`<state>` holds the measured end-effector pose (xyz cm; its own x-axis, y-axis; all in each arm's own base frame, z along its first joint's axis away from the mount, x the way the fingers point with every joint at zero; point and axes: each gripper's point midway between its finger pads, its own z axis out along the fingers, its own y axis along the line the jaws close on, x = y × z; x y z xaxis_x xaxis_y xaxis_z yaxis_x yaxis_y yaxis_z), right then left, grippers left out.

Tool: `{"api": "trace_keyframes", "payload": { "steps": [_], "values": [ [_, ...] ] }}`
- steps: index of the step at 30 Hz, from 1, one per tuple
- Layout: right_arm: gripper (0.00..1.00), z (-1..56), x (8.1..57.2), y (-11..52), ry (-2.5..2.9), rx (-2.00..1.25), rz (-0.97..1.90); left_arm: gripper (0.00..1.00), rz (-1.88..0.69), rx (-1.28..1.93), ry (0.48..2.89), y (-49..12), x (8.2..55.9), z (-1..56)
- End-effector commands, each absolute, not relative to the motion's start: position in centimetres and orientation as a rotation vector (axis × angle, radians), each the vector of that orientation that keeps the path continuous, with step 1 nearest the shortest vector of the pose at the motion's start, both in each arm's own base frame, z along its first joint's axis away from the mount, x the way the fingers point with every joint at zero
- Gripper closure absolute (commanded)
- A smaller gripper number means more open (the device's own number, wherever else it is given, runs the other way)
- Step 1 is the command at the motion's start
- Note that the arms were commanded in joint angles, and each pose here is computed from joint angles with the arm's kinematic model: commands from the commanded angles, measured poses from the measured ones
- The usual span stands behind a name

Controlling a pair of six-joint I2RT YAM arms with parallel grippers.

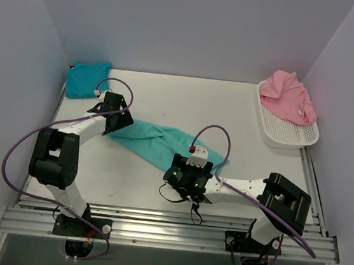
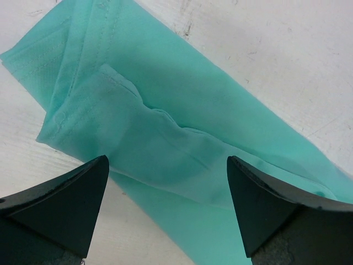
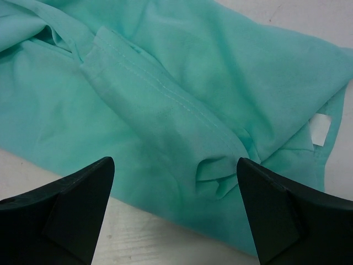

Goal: Fold and stack the t-shirts
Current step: Fold the tshirt

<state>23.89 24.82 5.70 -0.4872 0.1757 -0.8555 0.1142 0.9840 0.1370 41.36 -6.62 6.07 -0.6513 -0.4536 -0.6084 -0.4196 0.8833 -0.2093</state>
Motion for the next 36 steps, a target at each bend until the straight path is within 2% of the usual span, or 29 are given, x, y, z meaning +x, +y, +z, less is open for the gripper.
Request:
{"api": "trace_keyframes", "payload": {
  "steps": [1, 6, 9, 10, 12, 13, 14, 15, 26, 36],
  "values": [
    [0.12, 5.6, 24.6, 24.7, 2.071, 0.206, 0.067, 0.03, -0.106, -0.642, 2.315, -6.5, 42.5, 6.7],
    [0.15, 5.9, 24.8, 24.8, 2.059, 0.204, 0.061, 0.03, -0.109, -0.646, 2.309, -6.2, 42.8, 6.4],
    [0.30, 5.7, 24.9, 24.7, 2.061, 0.196, 0.046, 0.03, -0.107, -0.651, 2.311, -6.1, 43.0, 6.1],
    [0.47, 5.5, 25.0, 24.7, 2.064, 0.197, 0.040, 0.04, -0.102, -0.656, 2.313, -5.8, 43.0, 5.9],
    [0.73, 5.3, 25.1, 24.5, 2.067, 0.198, 0.032, 0.07, -0.104, -0.662, 2.320, -5.8, 43.1, 5.6],
    [0.91, 5.2, 25.1, 24.4, 2.071, 0.200, 0.023, 0.09, -0.102, -0.679, 2.314, -5.5, 43.1, 5.7],
    [0.98, 5.1, 25.2, 24.2, 2.074, 0.204, 0.017, 0.08, -0.103, -0.688, 2.306, -5.4, 43.1, 5.8],
    [1.00, 5.0, 25.2, 24.1, 2.075, 0.207, 0.010, 0.09, -0.103, -0.696, 2.301, -5.3, 43.0, 5.7],
    [1.00, 4.2, 25.0, 23.1, 2.084, 0.216, 0.007, 0.08, -0.001, -0.881, 2.182, -1.8, 41.0, 7.6],
    [1.00, 4.8, 25.0, 22.0, 2.072, 0.231, 0.016, 0.08, 0.025, -0.936, 2.232, -0.4, 41.9, 5.4]
  ]
}}
